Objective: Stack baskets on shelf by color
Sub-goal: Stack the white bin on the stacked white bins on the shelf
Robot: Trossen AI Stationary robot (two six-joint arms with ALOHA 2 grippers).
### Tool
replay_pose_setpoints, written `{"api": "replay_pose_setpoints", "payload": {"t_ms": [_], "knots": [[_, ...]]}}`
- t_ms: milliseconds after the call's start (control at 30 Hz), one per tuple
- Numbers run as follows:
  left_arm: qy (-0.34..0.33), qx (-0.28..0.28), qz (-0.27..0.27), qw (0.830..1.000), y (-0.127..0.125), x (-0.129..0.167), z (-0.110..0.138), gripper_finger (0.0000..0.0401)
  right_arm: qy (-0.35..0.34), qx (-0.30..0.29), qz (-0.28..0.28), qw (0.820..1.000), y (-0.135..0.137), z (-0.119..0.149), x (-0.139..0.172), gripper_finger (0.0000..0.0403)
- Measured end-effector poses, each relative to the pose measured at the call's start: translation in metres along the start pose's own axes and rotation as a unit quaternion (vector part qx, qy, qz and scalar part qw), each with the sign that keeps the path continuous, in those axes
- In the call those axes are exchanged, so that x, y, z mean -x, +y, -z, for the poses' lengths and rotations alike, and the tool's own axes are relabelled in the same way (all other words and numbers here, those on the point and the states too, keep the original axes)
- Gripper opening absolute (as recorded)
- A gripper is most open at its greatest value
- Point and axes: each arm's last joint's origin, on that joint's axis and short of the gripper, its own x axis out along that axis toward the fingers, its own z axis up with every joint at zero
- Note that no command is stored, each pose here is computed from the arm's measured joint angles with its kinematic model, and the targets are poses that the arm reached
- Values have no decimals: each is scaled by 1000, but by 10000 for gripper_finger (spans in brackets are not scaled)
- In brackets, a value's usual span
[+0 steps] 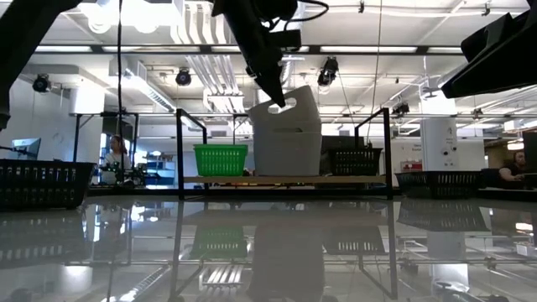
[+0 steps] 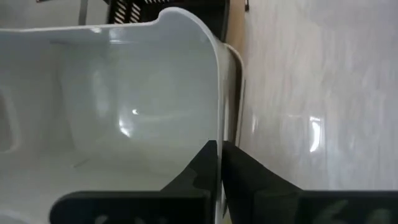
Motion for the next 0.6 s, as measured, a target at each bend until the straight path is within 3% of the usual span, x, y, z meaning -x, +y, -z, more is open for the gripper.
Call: {"api": "replay_pose_setpoints", "payload": {"t_ms": [600], "knots": [[8,6,-5,1000,2,8,-4,0,0,-1,0,1000,0,0,0,61]]}}
